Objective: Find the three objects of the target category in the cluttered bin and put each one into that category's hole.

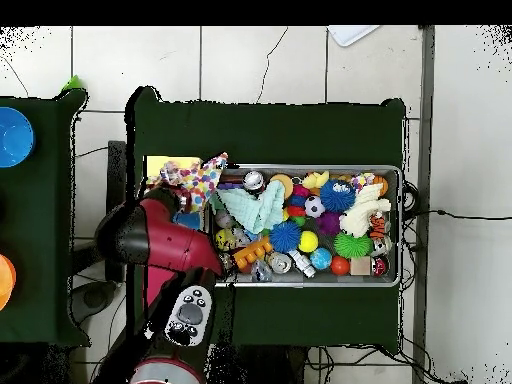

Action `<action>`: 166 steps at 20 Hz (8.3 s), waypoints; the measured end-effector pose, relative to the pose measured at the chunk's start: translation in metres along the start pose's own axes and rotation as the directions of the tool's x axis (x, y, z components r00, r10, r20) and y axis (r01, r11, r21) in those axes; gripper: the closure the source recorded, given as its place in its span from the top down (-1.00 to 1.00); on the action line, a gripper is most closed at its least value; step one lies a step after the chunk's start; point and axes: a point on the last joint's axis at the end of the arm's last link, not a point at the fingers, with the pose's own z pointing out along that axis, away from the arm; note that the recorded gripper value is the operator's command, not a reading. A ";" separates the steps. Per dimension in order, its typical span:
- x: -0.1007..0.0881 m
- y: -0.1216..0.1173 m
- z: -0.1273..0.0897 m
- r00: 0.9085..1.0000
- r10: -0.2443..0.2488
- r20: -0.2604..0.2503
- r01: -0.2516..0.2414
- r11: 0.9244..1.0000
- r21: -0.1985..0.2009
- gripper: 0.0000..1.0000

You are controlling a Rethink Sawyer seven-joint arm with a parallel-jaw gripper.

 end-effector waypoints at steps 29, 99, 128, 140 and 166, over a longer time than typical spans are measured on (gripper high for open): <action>-0.015 0.010 -0.081 0.994 0.012 -0.107 -0.019 0.998 -0.068 1.00; -0.169 -0.315 -0.084 0.981 -0.009 -0.194 0.005 1.000 -0.020 1.00; -0.229 -0.382 -0.015 0.987 -0.110 -0.118 0.107 0.994 -0.030 1.00; -0.199 -0.402 0.006 0.977 -0.168 -0.132 0.169 0.986 -0.002 1.00; -0.133 -0.428 0.057 0.952 -0.285 -0.111 0.291 0.956 0.038 1.00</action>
